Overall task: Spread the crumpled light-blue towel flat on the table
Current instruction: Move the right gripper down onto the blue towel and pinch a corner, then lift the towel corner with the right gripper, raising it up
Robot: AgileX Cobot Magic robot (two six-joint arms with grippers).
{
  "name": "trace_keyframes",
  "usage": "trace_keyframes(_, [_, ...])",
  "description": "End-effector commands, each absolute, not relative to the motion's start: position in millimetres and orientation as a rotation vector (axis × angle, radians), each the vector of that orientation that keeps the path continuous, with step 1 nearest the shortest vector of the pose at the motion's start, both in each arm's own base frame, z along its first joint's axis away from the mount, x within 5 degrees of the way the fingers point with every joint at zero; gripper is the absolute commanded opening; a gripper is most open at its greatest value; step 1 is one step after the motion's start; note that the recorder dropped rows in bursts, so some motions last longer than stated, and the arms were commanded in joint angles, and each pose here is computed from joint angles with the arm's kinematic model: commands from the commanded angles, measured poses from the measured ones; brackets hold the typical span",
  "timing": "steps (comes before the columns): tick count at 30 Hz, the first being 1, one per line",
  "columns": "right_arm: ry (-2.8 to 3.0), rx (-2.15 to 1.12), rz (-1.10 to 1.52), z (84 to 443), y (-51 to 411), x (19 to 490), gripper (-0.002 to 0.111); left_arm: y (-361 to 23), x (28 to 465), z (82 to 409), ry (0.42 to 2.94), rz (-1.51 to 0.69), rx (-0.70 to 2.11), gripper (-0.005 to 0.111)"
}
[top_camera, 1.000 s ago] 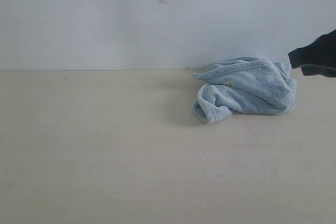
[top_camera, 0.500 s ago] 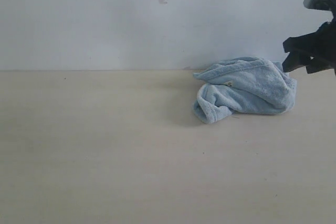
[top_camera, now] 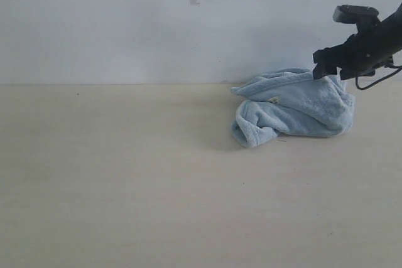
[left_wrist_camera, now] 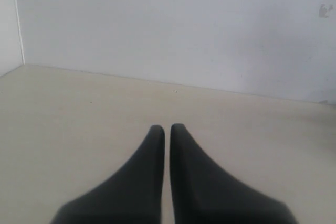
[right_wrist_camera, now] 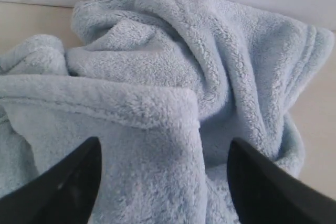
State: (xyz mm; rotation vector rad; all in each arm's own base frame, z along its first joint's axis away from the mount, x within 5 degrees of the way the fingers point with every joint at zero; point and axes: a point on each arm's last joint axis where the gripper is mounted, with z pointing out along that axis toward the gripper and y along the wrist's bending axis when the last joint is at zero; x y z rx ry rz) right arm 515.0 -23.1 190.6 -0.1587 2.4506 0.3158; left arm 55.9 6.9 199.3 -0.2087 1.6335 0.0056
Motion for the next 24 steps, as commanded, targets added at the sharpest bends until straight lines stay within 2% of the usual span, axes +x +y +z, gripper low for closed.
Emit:
trace_keyframes(1, [2.473, -0.17, 0.32, 165, -26, 527, 0.065, 7, 56, 199, 1.628, 0.004, -0.205, 0.004])
trace_keyframes(5, [2.489, -0.232, 0.347, 148, -19, 533, 0.06, 7, 56, 199, 1.628, 0.004, -0.205, 0.004])
trace_keyframes(10, [2.495, -0.372, 0.482, 141, 9, 530, 0.021, 7, 56, 199, 1.628, 0.004, -0.205, 0.004])
trace_keyframes(13, [2.449, -0.353, 0.623, 155, 19, 527, -0.001, 7, 56, 199, 1.628, 0.004, -0.205, 0.004])
trace_keyframes(24, [2.544, -0.498, 0.745, 219, 25, 490, 0.0, 7, 56, 199, 1.628, 0.004, -0.205, 0.004])
